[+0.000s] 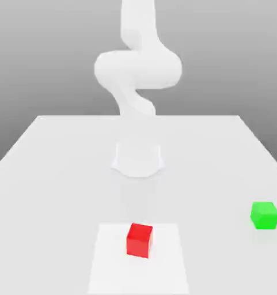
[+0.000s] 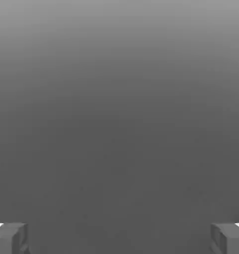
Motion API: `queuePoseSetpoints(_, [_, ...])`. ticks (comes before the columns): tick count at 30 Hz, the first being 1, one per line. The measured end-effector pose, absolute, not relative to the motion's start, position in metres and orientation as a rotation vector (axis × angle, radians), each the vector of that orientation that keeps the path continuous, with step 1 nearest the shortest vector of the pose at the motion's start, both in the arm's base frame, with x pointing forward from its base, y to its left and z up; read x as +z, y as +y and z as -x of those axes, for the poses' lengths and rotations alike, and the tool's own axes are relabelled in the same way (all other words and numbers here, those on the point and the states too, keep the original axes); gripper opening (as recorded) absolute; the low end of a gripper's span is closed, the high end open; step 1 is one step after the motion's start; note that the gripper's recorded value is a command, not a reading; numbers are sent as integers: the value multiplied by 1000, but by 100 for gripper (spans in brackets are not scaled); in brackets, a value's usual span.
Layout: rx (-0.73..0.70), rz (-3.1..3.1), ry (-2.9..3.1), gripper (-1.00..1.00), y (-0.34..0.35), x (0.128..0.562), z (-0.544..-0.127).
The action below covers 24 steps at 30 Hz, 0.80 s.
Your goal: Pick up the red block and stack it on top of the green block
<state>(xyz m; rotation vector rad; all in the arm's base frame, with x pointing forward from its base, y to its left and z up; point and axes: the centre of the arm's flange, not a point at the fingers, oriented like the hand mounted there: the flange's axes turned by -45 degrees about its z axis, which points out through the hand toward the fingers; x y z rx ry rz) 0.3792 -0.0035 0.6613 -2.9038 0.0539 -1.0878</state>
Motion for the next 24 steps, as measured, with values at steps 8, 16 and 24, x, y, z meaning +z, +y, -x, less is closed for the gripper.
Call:
queuePoseSetpoints(8, [-613,2972,186,0,0,463,-444])
queuePoseSetpoints(16, [-181,3067,324,0,7,278,-418])
queuePoseSetpoints(24, [-5,3119,385,0,4,169,-386])
